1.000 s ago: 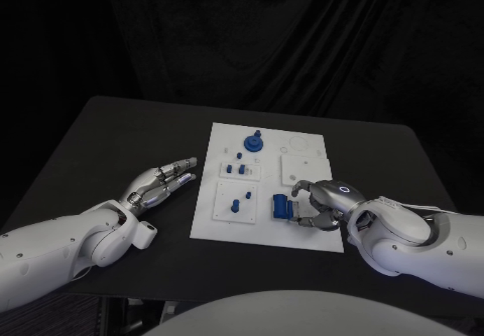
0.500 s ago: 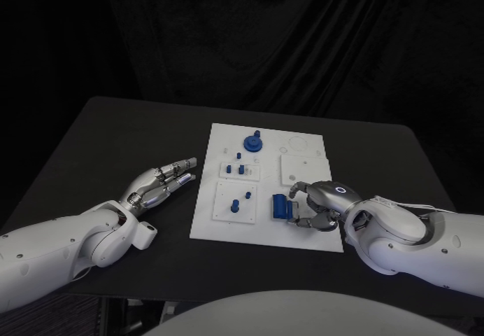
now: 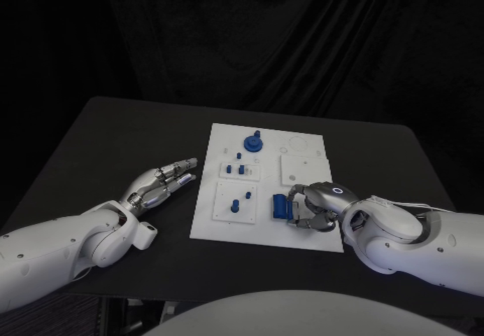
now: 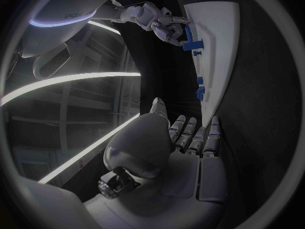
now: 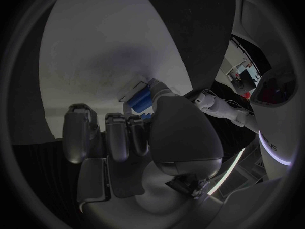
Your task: Assemble the parts on the task board
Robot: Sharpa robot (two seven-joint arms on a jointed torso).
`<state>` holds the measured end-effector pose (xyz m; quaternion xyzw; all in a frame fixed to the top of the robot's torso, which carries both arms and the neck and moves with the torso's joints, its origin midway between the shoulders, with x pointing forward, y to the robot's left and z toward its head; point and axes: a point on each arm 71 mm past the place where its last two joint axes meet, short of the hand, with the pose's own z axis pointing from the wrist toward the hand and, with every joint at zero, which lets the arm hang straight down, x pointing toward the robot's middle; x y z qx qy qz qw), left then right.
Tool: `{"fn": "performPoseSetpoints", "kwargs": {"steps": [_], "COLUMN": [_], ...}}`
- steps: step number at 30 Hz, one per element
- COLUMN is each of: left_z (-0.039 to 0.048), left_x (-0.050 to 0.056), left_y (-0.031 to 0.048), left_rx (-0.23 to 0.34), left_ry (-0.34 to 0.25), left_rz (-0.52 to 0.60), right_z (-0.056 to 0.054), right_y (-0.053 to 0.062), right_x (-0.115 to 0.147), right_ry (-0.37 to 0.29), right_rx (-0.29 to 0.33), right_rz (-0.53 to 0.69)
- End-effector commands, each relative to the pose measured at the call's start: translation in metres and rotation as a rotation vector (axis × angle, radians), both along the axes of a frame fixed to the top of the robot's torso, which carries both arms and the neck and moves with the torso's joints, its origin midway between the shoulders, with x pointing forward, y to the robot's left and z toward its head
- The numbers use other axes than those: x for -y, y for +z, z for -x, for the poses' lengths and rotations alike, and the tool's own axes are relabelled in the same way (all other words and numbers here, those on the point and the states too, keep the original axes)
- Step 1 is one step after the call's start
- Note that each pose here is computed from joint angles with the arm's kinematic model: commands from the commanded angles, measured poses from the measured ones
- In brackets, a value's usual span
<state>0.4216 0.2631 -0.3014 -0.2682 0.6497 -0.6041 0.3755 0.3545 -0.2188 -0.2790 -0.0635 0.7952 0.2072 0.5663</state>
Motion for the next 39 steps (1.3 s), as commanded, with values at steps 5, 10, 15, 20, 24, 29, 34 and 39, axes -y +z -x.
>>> {"fn": "performPoseSetpoints", "kwargs": {"steps": [5,10,15,20,24,29,34,39], "left_z": [0.0016,0.0017,0.0018,0.0017,0.0018,0.0019,0.0023,0.0027], "left_x": [0.002,0.002,0.002,0.001,0.001,0.0,0.0,-0.001], "left_y": [0.0012,0.001,0.0007,0.0003,0.0001,-0.0003,-0.0007,-0.0008], "left_rx": [0.022,0.022,0.021,0.02,0.019,0.018,0.016,0.015], "left_ry": [-0.015,-0.014,-0.014,-0.013,-0.012,-0.011,-0.011,-0.009], "left_rz": [0.031,0.031,0.031,0.029,0.028,0.027,0.026,0.025], "right_z": [0.0,0.0,0.0,0.001,0.002,0.003,0.006,0.008], "right_y": [-0.001,0.0,0.002,0.004,0.006,0.008,0.011,0.013], "right_x": [-0.001,-0.002,-0.002,-0.001,-0.001,0.0,0.002,0.005], "right_ry": [0.011,0.011,0.01,0.005,0.001,-0.003,-0.006,-0.012], "right_rx": [0.003,0.018,0.032,0.046,0.055,0.071,0.087,0.087], "right_rz": [-0.006,-0.021,-0.036,-0.05,-0.062,-0.078,-0.083,-0.081]}}
